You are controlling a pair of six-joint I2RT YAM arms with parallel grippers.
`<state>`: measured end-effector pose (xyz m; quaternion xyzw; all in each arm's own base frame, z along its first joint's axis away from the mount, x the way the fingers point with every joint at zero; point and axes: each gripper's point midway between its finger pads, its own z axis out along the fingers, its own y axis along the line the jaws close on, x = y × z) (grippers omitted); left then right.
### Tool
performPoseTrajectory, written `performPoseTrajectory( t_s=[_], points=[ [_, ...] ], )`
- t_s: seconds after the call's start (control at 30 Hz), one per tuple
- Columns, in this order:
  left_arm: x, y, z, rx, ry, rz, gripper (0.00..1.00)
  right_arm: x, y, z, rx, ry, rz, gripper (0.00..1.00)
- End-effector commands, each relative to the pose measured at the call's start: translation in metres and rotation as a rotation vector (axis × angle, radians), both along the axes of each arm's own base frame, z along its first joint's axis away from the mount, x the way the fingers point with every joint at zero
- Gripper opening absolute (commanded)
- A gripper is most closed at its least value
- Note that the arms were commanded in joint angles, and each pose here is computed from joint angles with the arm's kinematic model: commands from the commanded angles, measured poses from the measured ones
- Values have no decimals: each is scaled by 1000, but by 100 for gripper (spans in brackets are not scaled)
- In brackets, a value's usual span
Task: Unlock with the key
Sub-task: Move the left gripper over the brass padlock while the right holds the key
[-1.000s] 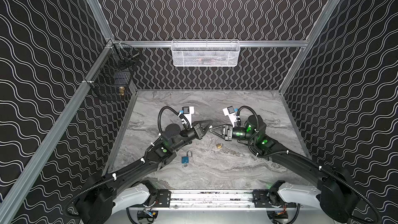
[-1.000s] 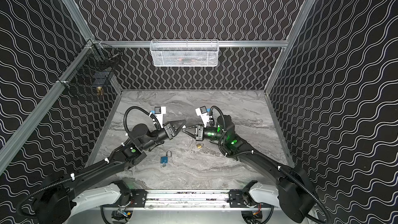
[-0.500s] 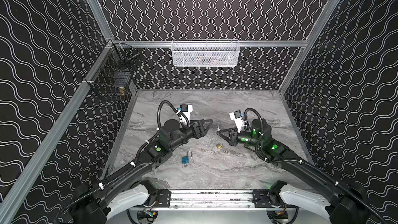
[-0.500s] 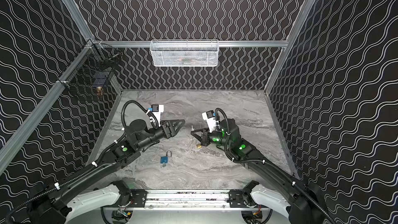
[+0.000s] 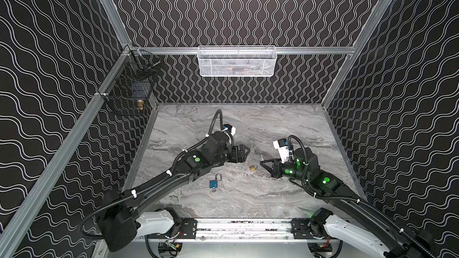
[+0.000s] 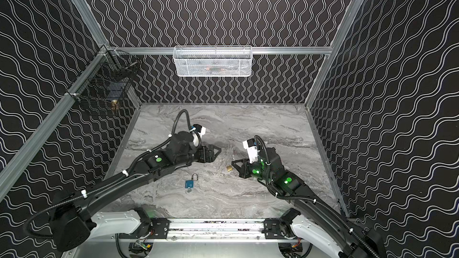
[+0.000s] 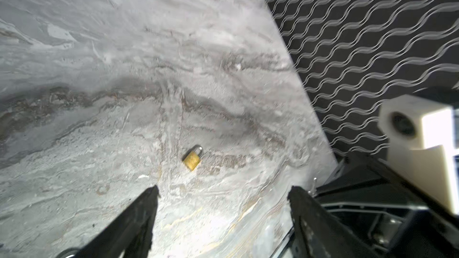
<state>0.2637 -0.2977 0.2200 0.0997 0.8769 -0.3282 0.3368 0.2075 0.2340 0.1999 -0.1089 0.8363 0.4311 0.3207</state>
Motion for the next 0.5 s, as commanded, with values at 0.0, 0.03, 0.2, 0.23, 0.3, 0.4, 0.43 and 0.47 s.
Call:
performPoseTrajectory(
  t_s=[0.0, 0.03, 0.2, 0.23, 0.3, 0.4, 0.43, 0.47],
  points=[
    [-4, -8, -19, 154, -20, -67, 87, -1, -13, -19, -31, 92, -79, 0],
    [-6, -13, -21, 179, -22, -89, 86, -2, -15, -22, -35, 104, -89, 0],
    [-5, -34, -48, 295, -3, -152, 81, -3, -26, -35, -47, 163, -151, 0],
    [-5, -39, -54, 301, 5, -168, 80, -3, -29, -37, -46, 176, -164, 0],
    [-5, -46, -65, 310, 20, -193, 78, -3, -34, -44, -48, 205, -201, 0],
    [-5, -57, -84, 342, 54, -236, 73, -4, -40, -51, -43, 232, -232, 0],
    [-5, -61, -88, 354, 56, -247, 71, -4, -42, -53, -41, 240, -241, 0],
    [-5, -64, -95, 375, 64, -254, 70, -5, -43, -55, -39, 250, -246, 0]
  ],
)
